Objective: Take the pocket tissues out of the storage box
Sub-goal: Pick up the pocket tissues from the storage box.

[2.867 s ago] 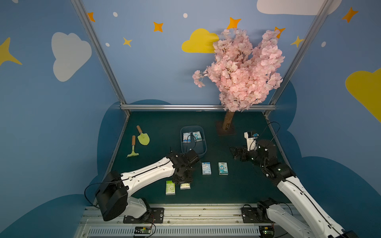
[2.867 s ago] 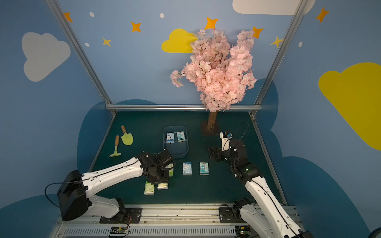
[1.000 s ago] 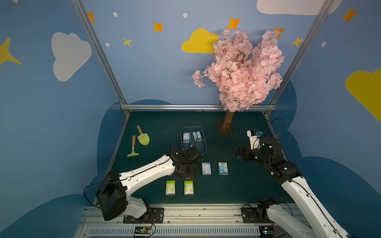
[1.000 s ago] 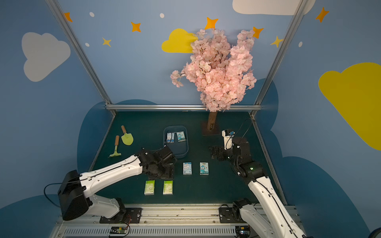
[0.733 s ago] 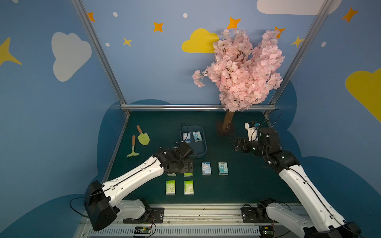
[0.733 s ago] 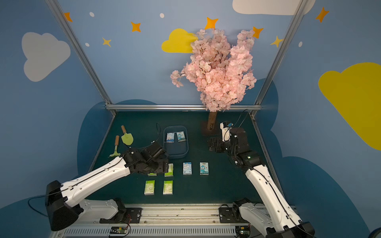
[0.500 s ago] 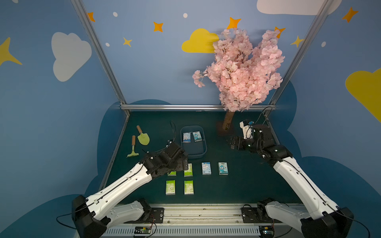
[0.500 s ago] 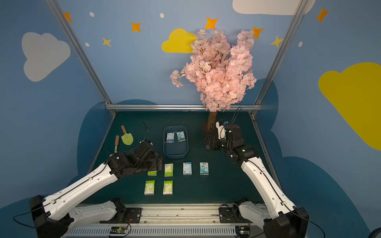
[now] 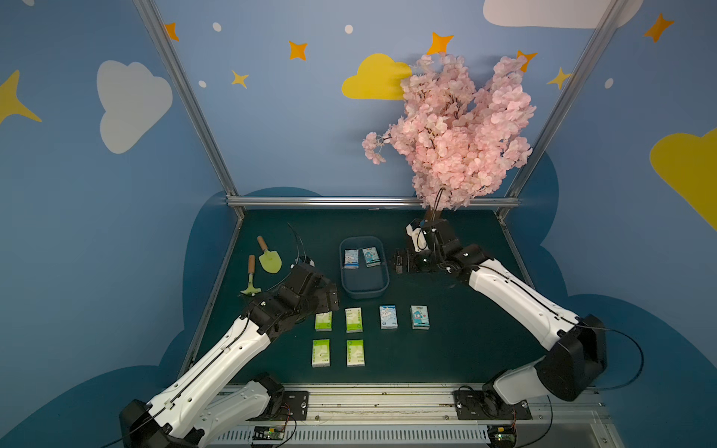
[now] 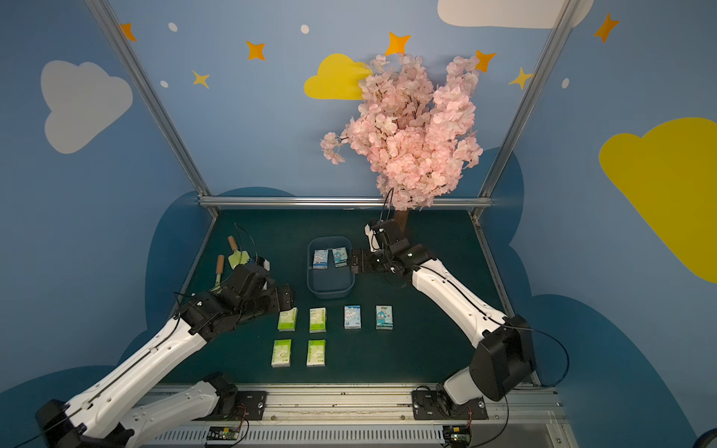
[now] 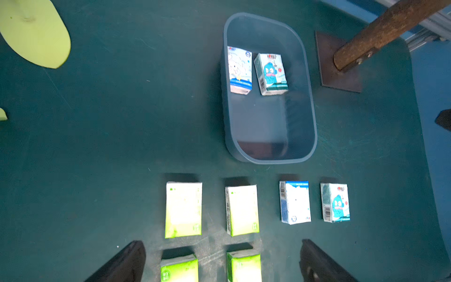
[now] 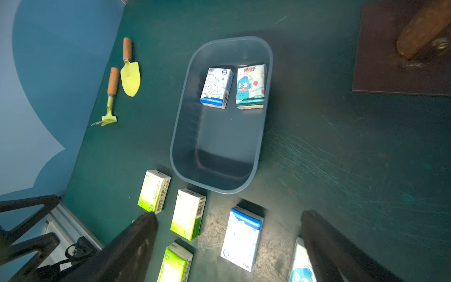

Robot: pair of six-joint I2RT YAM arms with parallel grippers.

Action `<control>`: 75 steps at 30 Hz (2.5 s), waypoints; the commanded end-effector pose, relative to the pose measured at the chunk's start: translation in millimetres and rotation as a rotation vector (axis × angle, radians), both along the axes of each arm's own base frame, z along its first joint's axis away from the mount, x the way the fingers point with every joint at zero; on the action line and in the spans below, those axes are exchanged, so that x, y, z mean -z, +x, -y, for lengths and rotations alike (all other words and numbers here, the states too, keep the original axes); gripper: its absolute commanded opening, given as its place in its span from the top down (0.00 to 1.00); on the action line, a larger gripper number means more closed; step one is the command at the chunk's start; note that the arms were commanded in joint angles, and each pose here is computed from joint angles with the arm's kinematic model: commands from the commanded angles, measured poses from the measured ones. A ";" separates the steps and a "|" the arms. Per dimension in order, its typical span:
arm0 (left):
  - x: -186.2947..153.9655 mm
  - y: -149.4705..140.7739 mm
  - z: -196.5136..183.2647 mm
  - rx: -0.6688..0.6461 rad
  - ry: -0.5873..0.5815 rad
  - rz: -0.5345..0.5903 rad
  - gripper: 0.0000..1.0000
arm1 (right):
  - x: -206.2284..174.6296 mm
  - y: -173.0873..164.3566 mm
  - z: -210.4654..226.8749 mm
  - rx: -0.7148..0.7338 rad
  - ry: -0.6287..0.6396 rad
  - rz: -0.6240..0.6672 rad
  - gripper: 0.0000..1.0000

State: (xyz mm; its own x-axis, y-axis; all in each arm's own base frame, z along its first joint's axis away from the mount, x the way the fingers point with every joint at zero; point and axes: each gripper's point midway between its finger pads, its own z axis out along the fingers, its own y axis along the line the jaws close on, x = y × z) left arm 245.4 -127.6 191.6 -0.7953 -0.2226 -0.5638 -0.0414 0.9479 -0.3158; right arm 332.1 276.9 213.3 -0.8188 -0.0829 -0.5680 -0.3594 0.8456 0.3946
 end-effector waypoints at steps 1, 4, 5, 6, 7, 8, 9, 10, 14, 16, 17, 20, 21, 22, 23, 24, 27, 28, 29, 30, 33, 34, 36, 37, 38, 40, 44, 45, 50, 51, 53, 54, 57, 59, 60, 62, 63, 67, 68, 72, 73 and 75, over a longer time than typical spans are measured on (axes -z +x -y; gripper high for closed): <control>-8.8 12.7 0.9 0.029 -0.043 0.071 0.00 | 9.5 7.8 -14.6 -0.013 -0.056 -0.039 0.04; -6.7 21.9 -3.1 0.024 -0.066 0.086 0.00 | 21.8 19.7 -30.5 -0.034 -0.103 -0.072 0.06; -3.8 24.4 -4.3 0.021 -0.072 0.082 0.00 | 26.2 24.6 -35.7 -0.038 -0.121 -0.081 0.07; -2.2 27.1 -6.7 0.014 -0.079 0.077 0.00 | 31.0 29.1 -39.8 -0.037 -0.139 -0.096 0.08; -1.0 28.8 -8.5 0.009 -0.087 0.071 0.00 | 32.7 33.2 -43.3 -0.038 -0.148 -0.102 0.10; 0.8 30.4 -9.5 0.010 -0.092 0.063 0.00 | 38.0 38.8 -47.1 -0.037 -0.161 -0.114 0.12; 1.8 31.7 -11.2 0.008 -0.094 0.058 0.00 | 44.6 43.1 -51.9 -0.040 -0.173 -0.127 0.14; 3.4 31.9 -12.6 0.011 -0.093 0.054 0.00 | 49.3 47.0 -55.8 -0.044 -0.182 -0.134 0.14; 8.5 32.5 -18.7 0.004 -0.089 0.046 0.00 | 67.7 62.5 -66.4 -0.047 -0.238 -0.152 0.20; 10.4 32.4 -20.2 0.002 -0.093 0.046 0.00 | 75.9 68.2 -69.1 -0.048 -0.264 -0.157 0.21; 11.7 32.1 -20.1 0.004 -0.097 0.044 0.00 | 79.9 71.3 -70.9 -0.049 -0.274 -0.156 0.23; 16.1 30.6 -20.8 0.000 -0.102 0.037 0.00 | 91.4 79.5 -74.9 -0.052 -0.295 -0.156 0.27; 18.0 30.0 -21.6 -0.004 -0.101 0.033 0.00 | 97.2 82.4 -76.4 -0.053 -0.303 -0.157 0.29; 18.8 29.5 -22.5 -0.008 -0.101 0.032 0.00 | 99.8 84.8 -77.4 -0.054 -0.307 -0.155 0.30; 19.4 29.6 -23.7 -0.013 -0.101 0.034 0.00 | 103.1 87.6 -79.0 -0.058 -0.318 -0.148 0.32; 19.5 29.4 -24.3 -0.015 -0.101 0.036 0.00 | 108.0 90.7 -79.7 -0.060 -0.334 -0.143 0.34; 21.3 28.2 -25.9 -0.019 -0.097 0.034 0.00 | 114.5 101.1 -81.4 -0.067 -0.375 -0.105 0.39; 22.0 28.3 -27.5 -0.024 -0.095 0.031 0.00 | 116.4 105.0 -81.1 -0.072 -0.393 -0.089 0.39; 22.6 28.0 -27.5 -0.024 -0.093 0.028 0.00 | 119.2 108.1 -81.3 -0.075 -0.410 -0.076 0.39; 23.1 27.9 -28.2 -0.024 -0.091 0.025 0.00 | 121.6 111.5 -81.0 -0.075 -0.424 -0.065 0.39; 24.1 28.0 -28.6 -0.025 -0.089 0.017 0.00 | 127.6 119.0 -80.1 -0.071 -0.453 -0.045 0.39; 24.5 28.3 -28.0 -0.023 -0.088 0.015 0.00 | 129.7 120.6 -79.7 -0.070 -0.461 -0.042 0.39; 24.8 29.7 -27.5 -0.024 -0.092 0.015 0.00 | 133.3 124.0 -78.8 -0.070 -0.472 -0.038 0.38; 25.2 30.4 -27.1 -0.025 -0.094 0.012 0.00 | 134.2 124.8 -79.5 -0.071 -0.476 -0.034 0.37; 24.8 31.4 -26.7 -0.026 -0.097 0.012 0.00 | 135.7 126.4 -79.1 -0.071 -0.479 -0.033 0.36; 26.7 32.7 -25.5 -0.023 -0.098 0.005 0.00 | 139.6 127.2 -79.8 -0.077 -0.485 -0.035 0.33; 29.8 35.3 -24.2 -0.023 -0.096 -0.013 0.00 | 148.2 129.4 -80.8 -0.089 -0.497 -0.041 0.32; 30.8 35.7 -23.9 -0.022 -0.096 -0.018 0.00 | 149.4 130.5 -81.1 -0.092 -0.501 -0.038 0.32; 32.7 38.9 -22.1 -0.019 -0.099 -0.027 0.00 | 159.3 134.0 -76.9 -0.084 -0.524 -0.043 0.31; 32.7 39.6 -21.9 -0.018 -0.099 -0.028 0.00 | 161.4 134.0 -76.0 -0.084 -0.528 -0.047 0.31; 34.1 41.0 -21.6 -0.020 -0.100 -0.033 0.00 | 165.0 135.1 -74.3 -0.076 -0.528 -0.055 0.31; 34.5 41.4 -21.1 -0.018 -0.101 -0.036 0.00 | 167.2 134.3 -74.7 -0.078 -0.526 -0.061 0.31; 35.4 43.9 -19.6 -0.015 -0.103 -0.041 0.00 | 170.8 130.0 -80.1 -0.093 -0.499 -0.087 0.32; 35.6 45.8 -19.0 -0.012 -0.101 -0.042 0.00 | 171.9 123.4 -89.8 -0.119 -0.454 -0.112 0.35; 36.2 46.6 -18.6 -0.011 -0.100 -0.045 0.00 | 171.4 120.6 -95.0 -0.134 -0.429 -0.122 0.36; 37.5 48.6 -18.3 -0.008 -0.097 -0.050 0.00 | 169.4 114.2 -106.4 -0.161 -0.380 -0.139 0.40; 38.3 49.5 -17.8 -0.008 -0.098 -0.053 0.00 | 168.0 112.9 -109.3 -0.168 -0.367 -0.141 0.41; 41.2 52.8 -16.0 -0.001 -0.097 -0.066 0.00 | 156.1 113.5 -112.3 -0.176 -0.363 -0.110 0.41; 41.8 53.0 -15.1 0.003 -0.098 -0.069 0.00 | 151.1 116.8 -107.7 -0.163 -0.378 -0.095 0.41; 44.4 54.6 -13.9 0.007 -0.099 -0.078 0.00 | 134.2 126.5 -88.8 -0.111 -0.423 -0.052 0.37; 44.4 55.1 -13.6 0.008 -0.100 -0.078 0.00 | 130.3 128.4 -84.3 -0.098 -0.431 -0.044 0.37; 46.2 55.4 -13.6 0.009 -0.099 -0.084 0.00 | 129.4 129.2 -77.7 -0.085 -0.444 -0.045 0.36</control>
State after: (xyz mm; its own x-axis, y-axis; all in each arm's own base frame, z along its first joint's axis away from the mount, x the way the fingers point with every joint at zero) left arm 293.7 -110.7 134.6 -0.8493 -0.2793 -0.4480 -0.0942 0.9152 -0.3919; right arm 457.2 370.6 56.3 -0.8281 -0.3947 -0.3980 -0.4510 0.8908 0.0551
